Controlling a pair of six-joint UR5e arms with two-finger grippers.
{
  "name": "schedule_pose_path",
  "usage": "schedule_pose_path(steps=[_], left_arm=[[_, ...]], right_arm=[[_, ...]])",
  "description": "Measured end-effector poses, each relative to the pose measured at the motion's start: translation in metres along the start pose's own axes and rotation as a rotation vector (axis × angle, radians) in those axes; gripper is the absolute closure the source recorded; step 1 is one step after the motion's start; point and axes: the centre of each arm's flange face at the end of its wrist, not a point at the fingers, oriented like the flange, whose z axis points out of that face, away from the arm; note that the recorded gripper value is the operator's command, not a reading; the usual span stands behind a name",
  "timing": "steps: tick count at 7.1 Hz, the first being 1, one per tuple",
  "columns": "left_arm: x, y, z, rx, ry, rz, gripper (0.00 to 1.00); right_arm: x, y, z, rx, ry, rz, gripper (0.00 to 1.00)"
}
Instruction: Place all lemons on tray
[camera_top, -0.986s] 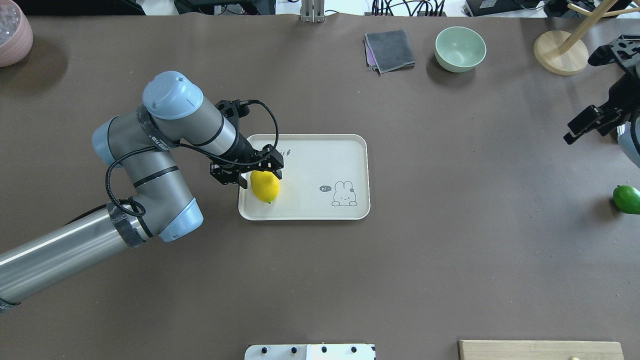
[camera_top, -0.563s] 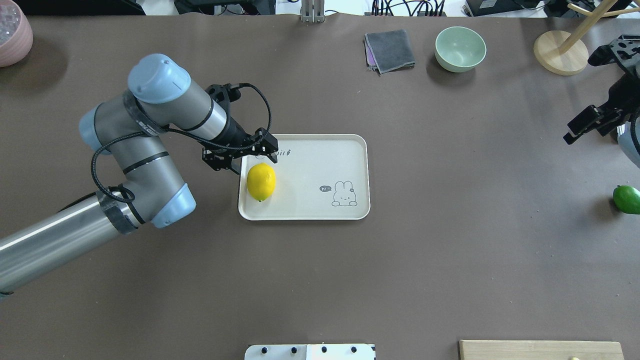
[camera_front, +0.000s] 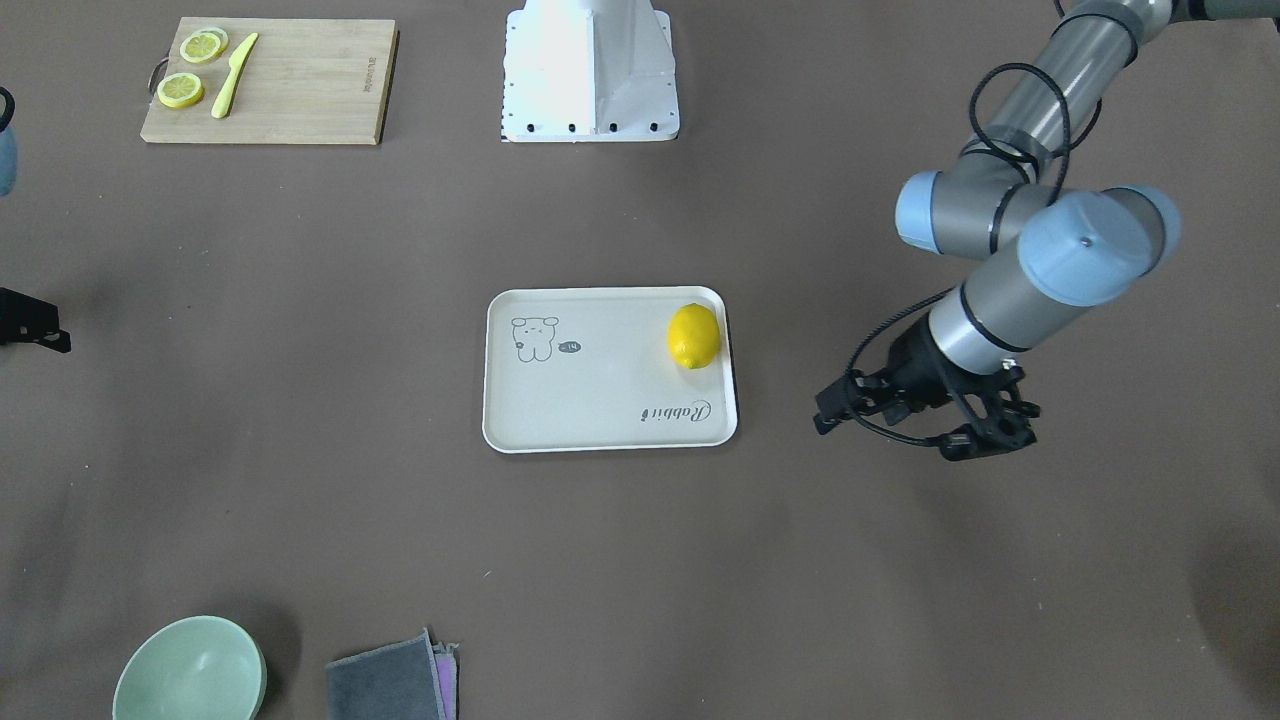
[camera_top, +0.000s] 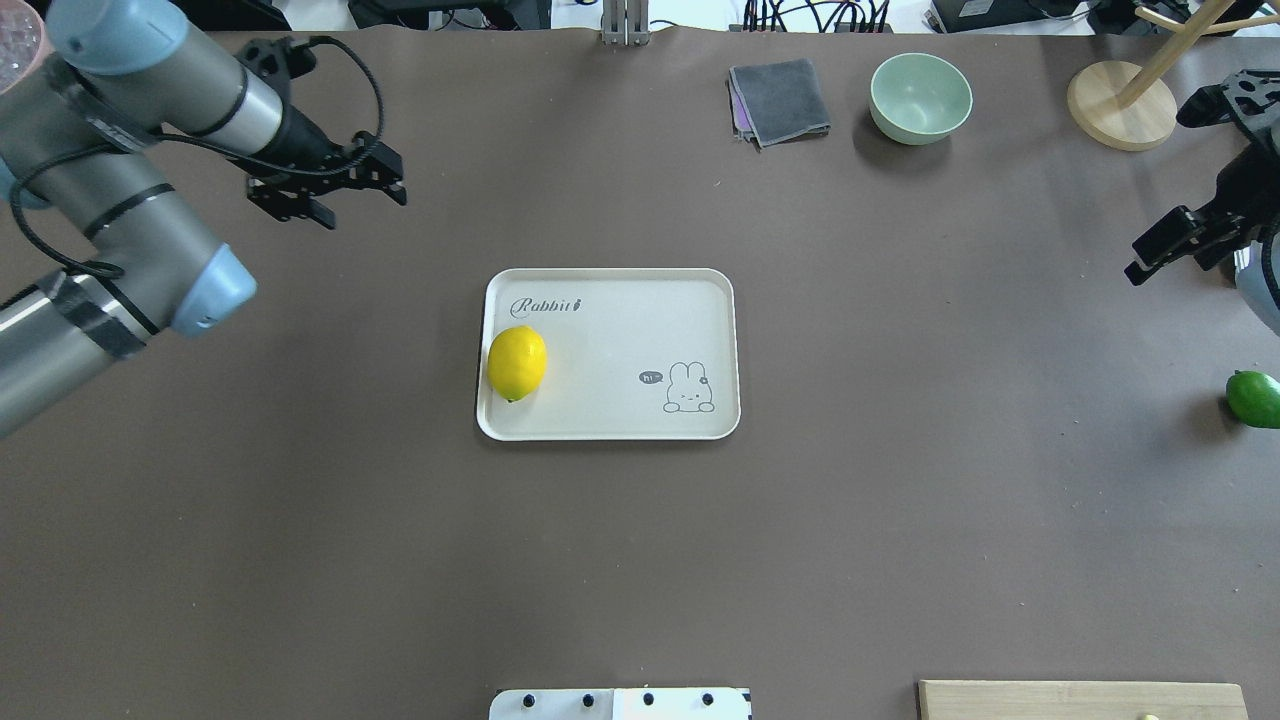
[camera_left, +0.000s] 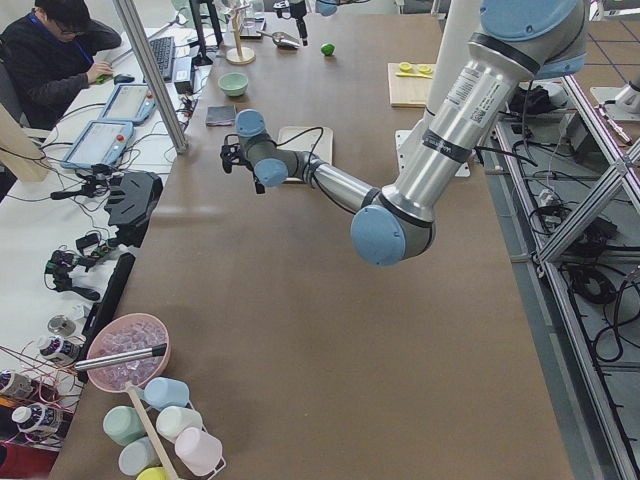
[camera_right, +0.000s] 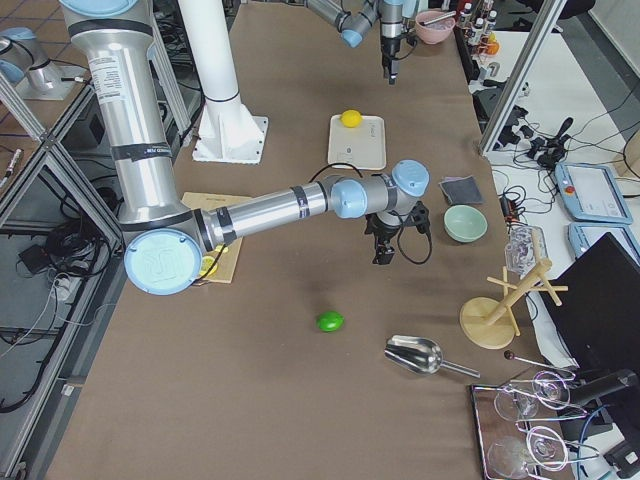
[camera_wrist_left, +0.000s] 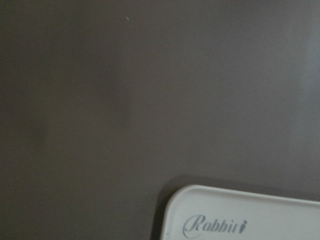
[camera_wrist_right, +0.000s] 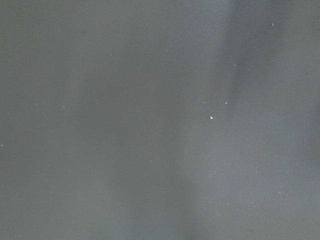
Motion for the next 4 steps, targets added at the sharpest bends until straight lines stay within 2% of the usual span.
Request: schedule_pose_path(steps=[2, 3, 4], left_arm=[[-0.121, -0.037, -0.022, 0.001, -0.083, 0.200, 0.02], [-0.157, -0.039, -0.020, -0.017, -0.111, 0.275, 0.02], [-0.179, -0.037, -0.017, -0.033, -0.127, 0.316, 0.02]], right_arm=[[-0.017, 0.004, 0.012, 0.003, 0.120, -0.065, 0.00], [-0.018, 0.009, 0.021, -0.010, 0.171, -0.135, 0.00], [-0.009, 0.020, 0.029, -0.037, 0.197, -0.221, 0.00]])
